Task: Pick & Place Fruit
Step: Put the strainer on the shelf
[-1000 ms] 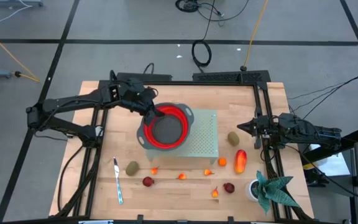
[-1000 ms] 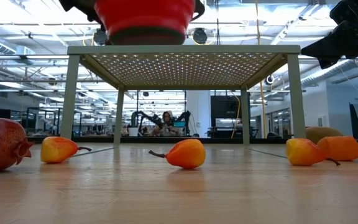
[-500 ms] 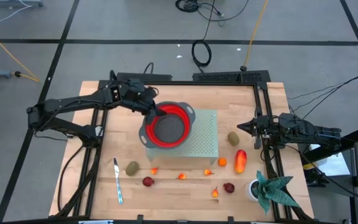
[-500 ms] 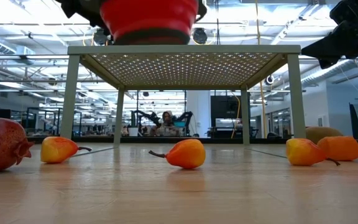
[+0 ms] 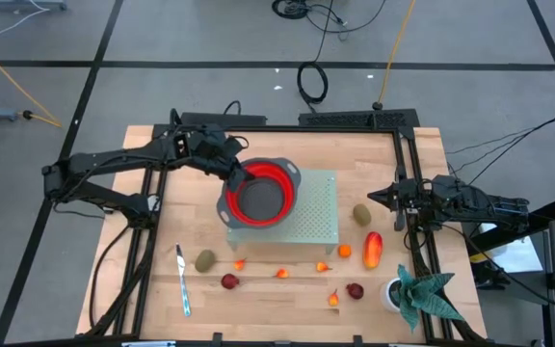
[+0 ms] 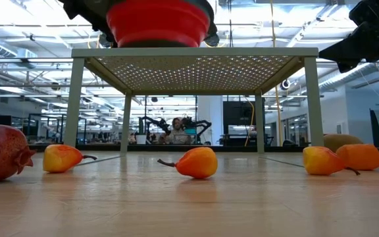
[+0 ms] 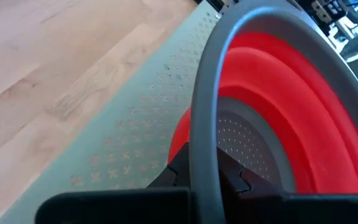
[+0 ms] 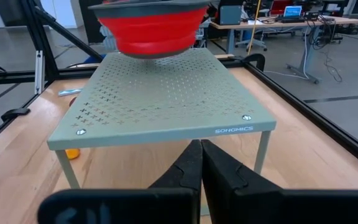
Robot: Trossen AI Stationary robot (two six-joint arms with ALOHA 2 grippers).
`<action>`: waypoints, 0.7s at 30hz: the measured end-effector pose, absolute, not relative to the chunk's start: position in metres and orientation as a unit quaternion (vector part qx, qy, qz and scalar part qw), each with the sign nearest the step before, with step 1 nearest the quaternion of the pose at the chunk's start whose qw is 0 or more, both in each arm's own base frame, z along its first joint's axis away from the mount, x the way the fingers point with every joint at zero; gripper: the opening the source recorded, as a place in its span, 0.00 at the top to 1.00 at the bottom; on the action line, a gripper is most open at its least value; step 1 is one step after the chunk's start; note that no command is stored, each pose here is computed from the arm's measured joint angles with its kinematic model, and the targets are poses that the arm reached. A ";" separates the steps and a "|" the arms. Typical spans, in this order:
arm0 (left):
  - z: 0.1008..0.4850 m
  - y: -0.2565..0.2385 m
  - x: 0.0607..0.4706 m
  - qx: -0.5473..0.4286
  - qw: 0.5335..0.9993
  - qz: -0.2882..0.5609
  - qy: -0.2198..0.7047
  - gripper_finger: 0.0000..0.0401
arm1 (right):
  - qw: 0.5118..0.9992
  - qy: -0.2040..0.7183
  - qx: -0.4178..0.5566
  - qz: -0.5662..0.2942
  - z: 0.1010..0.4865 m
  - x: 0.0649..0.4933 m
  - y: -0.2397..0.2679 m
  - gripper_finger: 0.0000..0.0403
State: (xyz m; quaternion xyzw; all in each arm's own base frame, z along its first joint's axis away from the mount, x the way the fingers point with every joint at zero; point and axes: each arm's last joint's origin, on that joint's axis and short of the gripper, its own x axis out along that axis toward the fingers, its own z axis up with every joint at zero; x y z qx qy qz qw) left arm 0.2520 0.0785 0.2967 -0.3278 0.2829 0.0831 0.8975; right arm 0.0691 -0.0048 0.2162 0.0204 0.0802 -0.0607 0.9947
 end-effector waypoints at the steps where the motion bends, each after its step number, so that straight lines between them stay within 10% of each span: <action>1: 0.297 0.078 0.252 -0.329 0.897 0.082 0.284 0.96 | 0.995 0.080 0.020 -0.061 0.216 0.069 -0.005 1.00; 21: 0.296 0.068 0.255 -0.307 0.901 0.093 0.291 0.87 | 0.995 0.080 0.020 -0.061 0.216 0.069 -0.005 1.00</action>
